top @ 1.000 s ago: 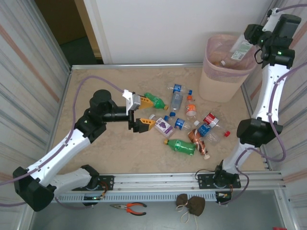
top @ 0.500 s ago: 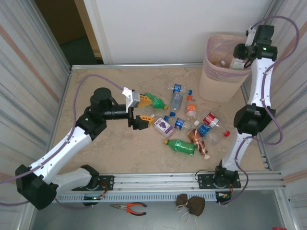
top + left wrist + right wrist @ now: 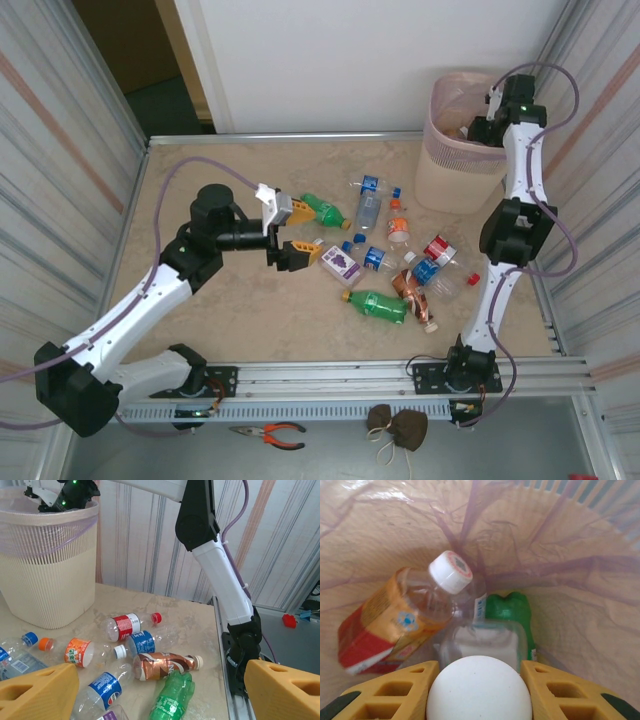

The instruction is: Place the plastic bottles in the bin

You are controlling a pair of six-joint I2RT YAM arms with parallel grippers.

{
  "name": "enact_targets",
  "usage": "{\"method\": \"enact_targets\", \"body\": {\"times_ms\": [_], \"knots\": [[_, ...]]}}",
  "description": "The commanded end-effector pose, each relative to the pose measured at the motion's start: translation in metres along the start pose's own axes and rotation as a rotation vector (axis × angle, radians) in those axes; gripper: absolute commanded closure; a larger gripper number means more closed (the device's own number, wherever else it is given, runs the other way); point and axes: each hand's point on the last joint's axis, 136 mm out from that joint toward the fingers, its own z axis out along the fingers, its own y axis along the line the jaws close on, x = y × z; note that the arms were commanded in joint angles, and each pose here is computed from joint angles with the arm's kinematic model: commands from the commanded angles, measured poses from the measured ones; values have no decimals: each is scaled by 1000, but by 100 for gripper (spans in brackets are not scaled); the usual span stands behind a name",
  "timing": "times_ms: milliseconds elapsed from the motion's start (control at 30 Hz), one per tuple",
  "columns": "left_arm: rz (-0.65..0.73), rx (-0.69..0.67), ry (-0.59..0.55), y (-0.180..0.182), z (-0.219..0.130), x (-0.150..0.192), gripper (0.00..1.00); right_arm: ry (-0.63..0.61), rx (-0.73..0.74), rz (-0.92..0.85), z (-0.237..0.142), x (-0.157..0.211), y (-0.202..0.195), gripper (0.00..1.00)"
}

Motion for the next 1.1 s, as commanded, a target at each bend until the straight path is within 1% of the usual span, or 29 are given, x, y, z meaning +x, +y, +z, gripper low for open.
{"method": "enact_targets", "body": {"times_ms": [0,133,200,233,267,400,533,767,933,1067], "knots": [[21,-4,-26,-1,-4,-6,14,76,19,-8,16,19,-3,61],[19,-10,-27,0,-4,-5,14,80,15,-1,26,20,-3,53],[16,-14,-27,1,-5,-5,14,68,17,2,22,16,-3,50],[17,-15,-27,1,-5,-5,14,56,16,1,18,13,-1,47],[18,-18,-29,1,-5,-6,14,41,17,2,13,8,-2,42],[19,-19,-32,1,-5,-7,13,-41,16,-4,-17,-14,3,37],[14,-26,-34,2,-5,-8,14,-135,23,-11,-57,-37,7,31],[-16,-59,-23,9,-4,-4,14,-253,5,-26,-119,-59,21,28],[-74,-173,18,31,-5,7,14,-308,-15,-55,-159,-64,38,28],[-142,-253,54,48,-3,17,14,-349,-39,-77,-186,-61,54,28]]}}
